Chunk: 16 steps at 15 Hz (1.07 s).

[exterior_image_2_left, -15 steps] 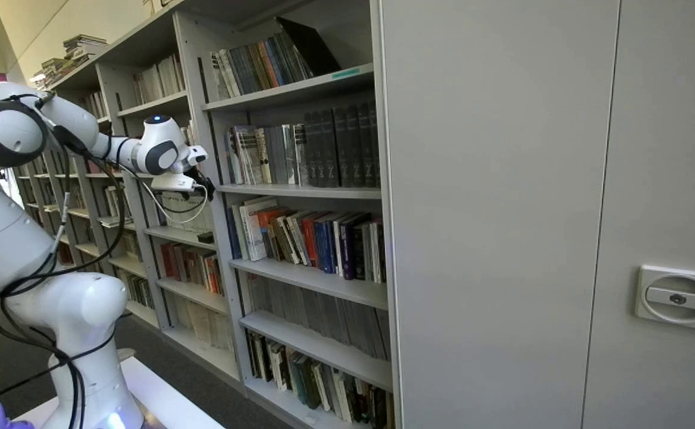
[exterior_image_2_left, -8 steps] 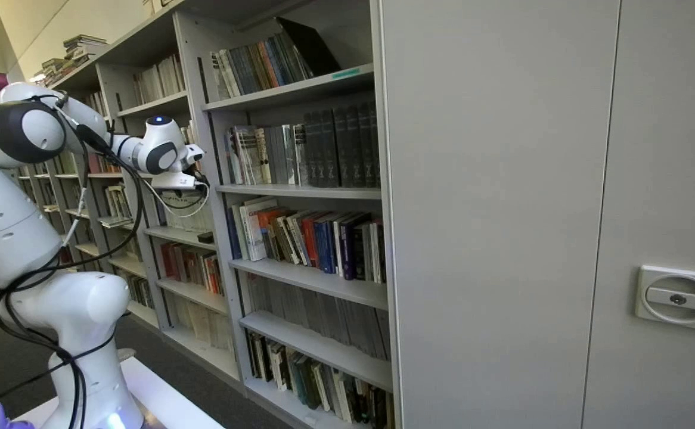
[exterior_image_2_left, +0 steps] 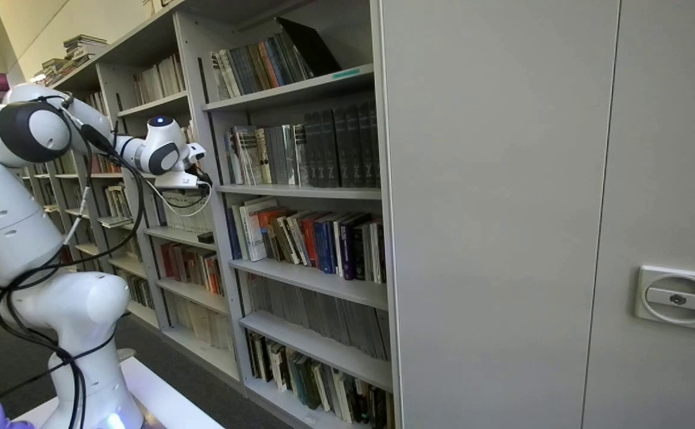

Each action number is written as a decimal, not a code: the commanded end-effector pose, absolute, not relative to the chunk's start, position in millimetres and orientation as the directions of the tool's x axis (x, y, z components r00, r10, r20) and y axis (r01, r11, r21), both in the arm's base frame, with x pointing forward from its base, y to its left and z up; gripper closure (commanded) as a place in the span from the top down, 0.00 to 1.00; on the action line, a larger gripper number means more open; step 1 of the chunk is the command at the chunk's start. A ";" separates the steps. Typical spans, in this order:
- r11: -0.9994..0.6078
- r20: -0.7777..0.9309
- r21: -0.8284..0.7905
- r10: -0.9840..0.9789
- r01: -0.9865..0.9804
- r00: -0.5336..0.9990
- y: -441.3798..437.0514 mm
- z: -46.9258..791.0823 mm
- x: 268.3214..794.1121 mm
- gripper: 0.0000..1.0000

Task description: Remove the fifth book from the left of the second shelf of the cabinet on the right and put it before the big grey books on the same shelf

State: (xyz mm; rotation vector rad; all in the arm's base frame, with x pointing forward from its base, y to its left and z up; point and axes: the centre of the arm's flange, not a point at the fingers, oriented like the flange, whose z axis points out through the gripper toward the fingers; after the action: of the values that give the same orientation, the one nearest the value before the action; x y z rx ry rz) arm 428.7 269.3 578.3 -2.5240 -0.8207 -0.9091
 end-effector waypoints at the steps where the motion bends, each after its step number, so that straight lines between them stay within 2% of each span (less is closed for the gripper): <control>1: -0.760 0.767 -0.091 0.359 0.644 0.532 291.0 600.8 483.2 1.00; 9: -0.730 0.875 -0.101 0.258 0.676 0.410 349.8 633.5 537.3 1.00; 10: -0.736 0.878 -0.096 0.255 0.670 0.406 353.7 635.5 540.5 1.00; 11: -0.739 0.850 -0.105 0.281 0.666 0.446 343.5 623.7 521.7 1.00; 16: -0.738 0.857 -0.108 0.270 0.667 0.438 350.5 626.0 533.2 1.00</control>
State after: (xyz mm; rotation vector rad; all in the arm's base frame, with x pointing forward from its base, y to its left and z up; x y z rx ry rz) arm 533.2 350.5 626.0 -2.2612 -0.7907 -1.2322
